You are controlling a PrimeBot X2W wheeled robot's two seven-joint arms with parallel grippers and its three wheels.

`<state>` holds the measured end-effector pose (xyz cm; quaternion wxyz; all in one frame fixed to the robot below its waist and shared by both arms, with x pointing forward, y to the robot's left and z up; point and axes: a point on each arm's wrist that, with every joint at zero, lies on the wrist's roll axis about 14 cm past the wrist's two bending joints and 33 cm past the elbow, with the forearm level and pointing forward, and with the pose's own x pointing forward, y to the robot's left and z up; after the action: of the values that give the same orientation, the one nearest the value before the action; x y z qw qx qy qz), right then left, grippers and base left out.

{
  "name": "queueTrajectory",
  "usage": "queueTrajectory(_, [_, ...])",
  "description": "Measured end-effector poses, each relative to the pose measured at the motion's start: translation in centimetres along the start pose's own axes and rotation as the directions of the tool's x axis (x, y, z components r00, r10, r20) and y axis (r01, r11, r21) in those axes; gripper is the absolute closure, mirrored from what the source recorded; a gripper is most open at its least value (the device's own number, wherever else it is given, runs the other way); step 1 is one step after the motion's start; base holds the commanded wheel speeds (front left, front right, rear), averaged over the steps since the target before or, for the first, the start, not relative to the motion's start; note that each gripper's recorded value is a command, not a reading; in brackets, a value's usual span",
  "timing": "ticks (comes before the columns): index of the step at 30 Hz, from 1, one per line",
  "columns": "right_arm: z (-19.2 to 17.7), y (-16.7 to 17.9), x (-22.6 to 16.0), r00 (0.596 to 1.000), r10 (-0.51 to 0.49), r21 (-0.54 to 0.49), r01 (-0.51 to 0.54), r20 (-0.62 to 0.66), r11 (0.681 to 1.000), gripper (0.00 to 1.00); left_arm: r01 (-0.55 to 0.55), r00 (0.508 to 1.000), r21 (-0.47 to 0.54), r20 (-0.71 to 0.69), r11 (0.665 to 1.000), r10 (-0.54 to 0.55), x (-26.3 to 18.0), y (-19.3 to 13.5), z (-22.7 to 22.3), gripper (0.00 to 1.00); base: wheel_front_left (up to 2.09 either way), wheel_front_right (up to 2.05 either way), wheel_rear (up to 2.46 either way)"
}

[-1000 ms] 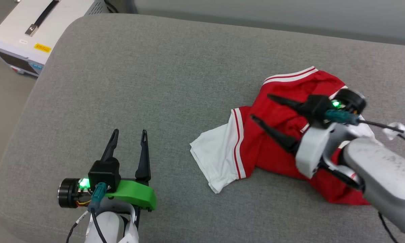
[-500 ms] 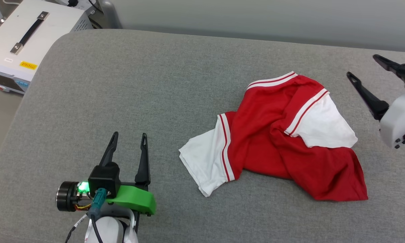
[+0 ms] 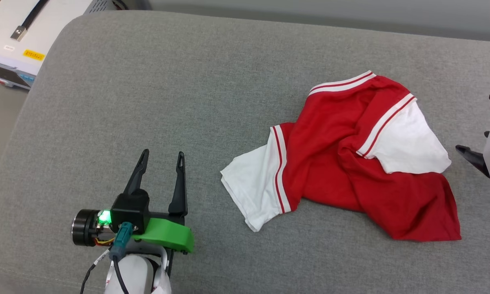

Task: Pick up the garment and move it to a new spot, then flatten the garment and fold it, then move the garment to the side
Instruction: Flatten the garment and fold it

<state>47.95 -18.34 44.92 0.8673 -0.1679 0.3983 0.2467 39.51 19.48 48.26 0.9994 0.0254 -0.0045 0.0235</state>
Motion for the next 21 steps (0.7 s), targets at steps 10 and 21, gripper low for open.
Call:
queueTrajectory(10, [-4.4, 2.3, 6.6, 0.981, 0.078, 0.039, -0.073, -0.178, 0.997, 0.0, -0.015, 0.999, 0.011, -0.034, 1.0, 0.016, 1.6, 0.6, -1.5, 0.0, 0.0, 0.0, 0.0])
queueTrajectory(21, [-2.9, 0.5, 6.3, 0.999, 0.044, 0.078, -0.042, -0.025, 0.996, 1.0, -0.027, 0.999, 0.011, -0.042, 1.0, 0.027, 1.8, 0.8, -1.8, 0.0, 0.0, 0.0, 0.0])
